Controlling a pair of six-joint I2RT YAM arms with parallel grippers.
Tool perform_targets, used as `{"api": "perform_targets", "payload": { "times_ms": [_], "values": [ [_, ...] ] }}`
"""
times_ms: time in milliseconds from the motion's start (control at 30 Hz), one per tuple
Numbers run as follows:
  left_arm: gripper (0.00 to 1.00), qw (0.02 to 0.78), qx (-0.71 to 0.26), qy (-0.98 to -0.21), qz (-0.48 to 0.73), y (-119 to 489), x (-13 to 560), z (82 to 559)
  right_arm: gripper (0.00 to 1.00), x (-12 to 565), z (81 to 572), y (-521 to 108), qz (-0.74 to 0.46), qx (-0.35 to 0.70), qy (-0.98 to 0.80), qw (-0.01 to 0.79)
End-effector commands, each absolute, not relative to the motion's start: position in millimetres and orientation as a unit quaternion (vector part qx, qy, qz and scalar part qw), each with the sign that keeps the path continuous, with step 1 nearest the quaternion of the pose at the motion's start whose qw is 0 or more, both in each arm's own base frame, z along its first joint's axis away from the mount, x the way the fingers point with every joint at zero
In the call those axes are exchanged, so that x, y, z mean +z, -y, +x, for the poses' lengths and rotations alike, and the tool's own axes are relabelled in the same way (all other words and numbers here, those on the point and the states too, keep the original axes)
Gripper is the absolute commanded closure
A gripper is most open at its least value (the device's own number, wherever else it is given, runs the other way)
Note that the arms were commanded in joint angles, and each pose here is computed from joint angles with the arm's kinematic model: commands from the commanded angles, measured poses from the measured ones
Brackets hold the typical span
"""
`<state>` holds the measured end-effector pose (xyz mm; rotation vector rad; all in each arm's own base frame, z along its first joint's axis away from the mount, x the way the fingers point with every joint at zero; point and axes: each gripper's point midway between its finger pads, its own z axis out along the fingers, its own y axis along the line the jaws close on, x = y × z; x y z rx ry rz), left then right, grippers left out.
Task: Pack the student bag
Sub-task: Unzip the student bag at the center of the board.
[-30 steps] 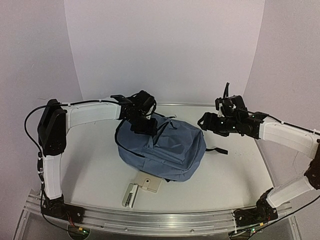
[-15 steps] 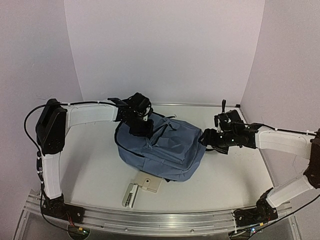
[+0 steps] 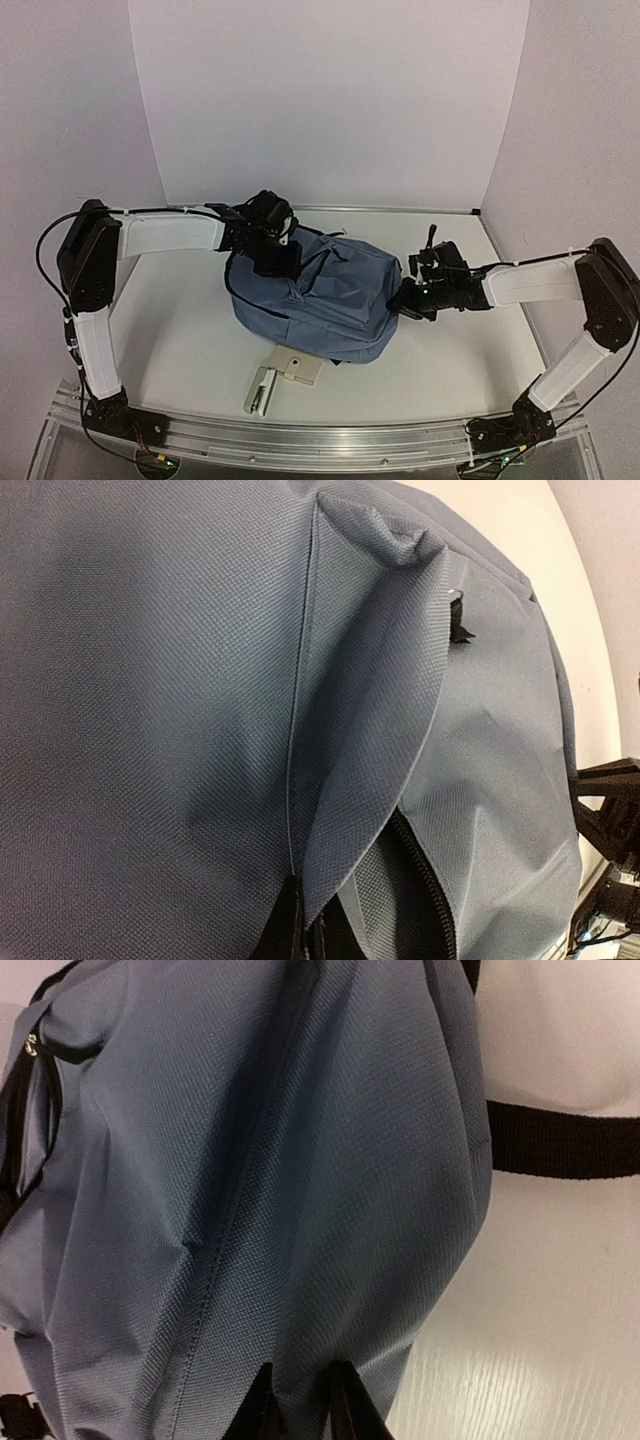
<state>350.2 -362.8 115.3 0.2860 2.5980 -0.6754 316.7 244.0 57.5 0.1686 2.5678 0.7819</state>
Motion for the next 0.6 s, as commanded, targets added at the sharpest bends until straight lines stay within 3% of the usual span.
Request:
{"api": "perform_targets", "payload": {
  "times_ms": [0, 367, 500, 567],
  "values": [
    [1.0, 0.228, -0.253, -0.938, 0.07, 344.1, 134.5, 345.2, 1.0, 75.0, 358.6, -253.9, 0.051, 0.267, -0.919, 0.286],
    [1.0, 0.235, -0.28, -0.931, -0.023, 324.4, 121.9, 347.3, 0.98, 89.9, 457.7, -251.2, 0.031, 0.134, -0.922, 0.361],
    [1.0, 0.243, -0.288, -0.924, -0.066, 316.4, 114.5, 349.3, 0.54, 118.6, 464.3, -241.4, 0.031, 0.1, -0.917, 0.384],
    [1.0, 0.246, -0.294, -0.92, -0.084, 314.8, 113.7, 350.4, 0.44, 145.3, 460.8, -237.0, 0.029, 0.093, -0.909, 0.405]
  ]
}}
